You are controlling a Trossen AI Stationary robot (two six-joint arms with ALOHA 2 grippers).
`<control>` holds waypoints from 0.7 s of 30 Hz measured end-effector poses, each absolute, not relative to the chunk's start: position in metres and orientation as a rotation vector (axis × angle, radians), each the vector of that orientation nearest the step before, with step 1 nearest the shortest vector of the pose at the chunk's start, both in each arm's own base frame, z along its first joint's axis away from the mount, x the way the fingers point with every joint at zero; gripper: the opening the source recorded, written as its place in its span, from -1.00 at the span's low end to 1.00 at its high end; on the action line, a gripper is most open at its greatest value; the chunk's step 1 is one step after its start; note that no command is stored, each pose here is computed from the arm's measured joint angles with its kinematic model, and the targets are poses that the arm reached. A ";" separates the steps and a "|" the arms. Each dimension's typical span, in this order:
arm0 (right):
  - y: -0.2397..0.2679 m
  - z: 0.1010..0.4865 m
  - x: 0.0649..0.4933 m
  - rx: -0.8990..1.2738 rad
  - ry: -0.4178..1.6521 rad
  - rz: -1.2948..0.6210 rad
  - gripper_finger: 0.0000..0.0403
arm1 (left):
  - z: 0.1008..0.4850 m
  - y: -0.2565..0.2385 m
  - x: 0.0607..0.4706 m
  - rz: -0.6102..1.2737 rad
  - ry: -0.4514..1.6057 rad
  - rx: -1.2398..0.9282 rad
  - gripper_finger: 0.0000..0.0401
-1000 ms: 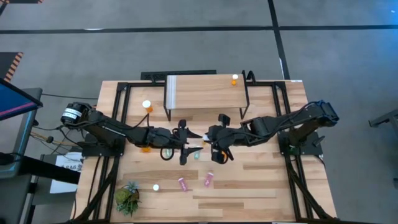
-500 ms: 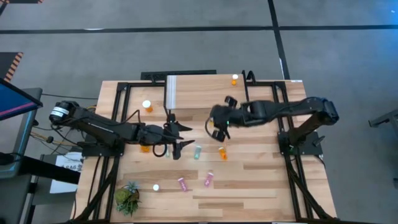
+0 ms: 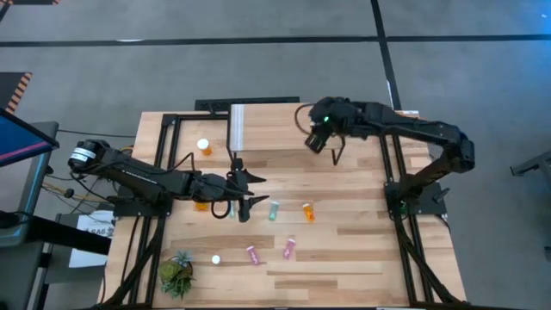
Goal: Pick and place medicine bottles onto shelf by color
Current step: Put the bottom small orange pill bottle on the shelf aligned with the other small orange pill bottle
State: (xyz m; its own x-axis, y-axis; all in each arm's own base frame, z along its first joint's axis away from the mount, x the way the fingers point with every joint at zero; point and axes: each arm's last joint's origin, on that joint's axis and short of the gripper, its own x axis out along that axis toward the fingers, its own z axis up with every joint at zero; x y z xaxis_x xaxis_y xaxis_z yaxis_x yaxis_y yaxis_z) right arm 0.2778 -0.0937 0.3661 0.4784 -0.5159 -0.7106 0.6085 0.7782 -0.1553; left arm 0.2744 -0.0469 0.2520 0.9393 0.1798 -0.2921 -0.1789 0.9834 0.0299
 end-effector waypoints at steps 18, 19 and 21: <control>-0.098 0.351 0.208 0.182 0.612 -0.769 -0.36 | 0.256 -0.048 0.276 0.177 0.253 -0.012 0.16; -0.101 0.349 0.208 0.182 0.623 -0.777 -0.35 | 0.257 -0.048 0.276 0.177 0.249 -0.013 0.16; -0.106 0.345 0.211 0.183 0.646 -0.790 -0.35 | 0.257 -0.048 0.276 0.177 0.244 -0.015 0.16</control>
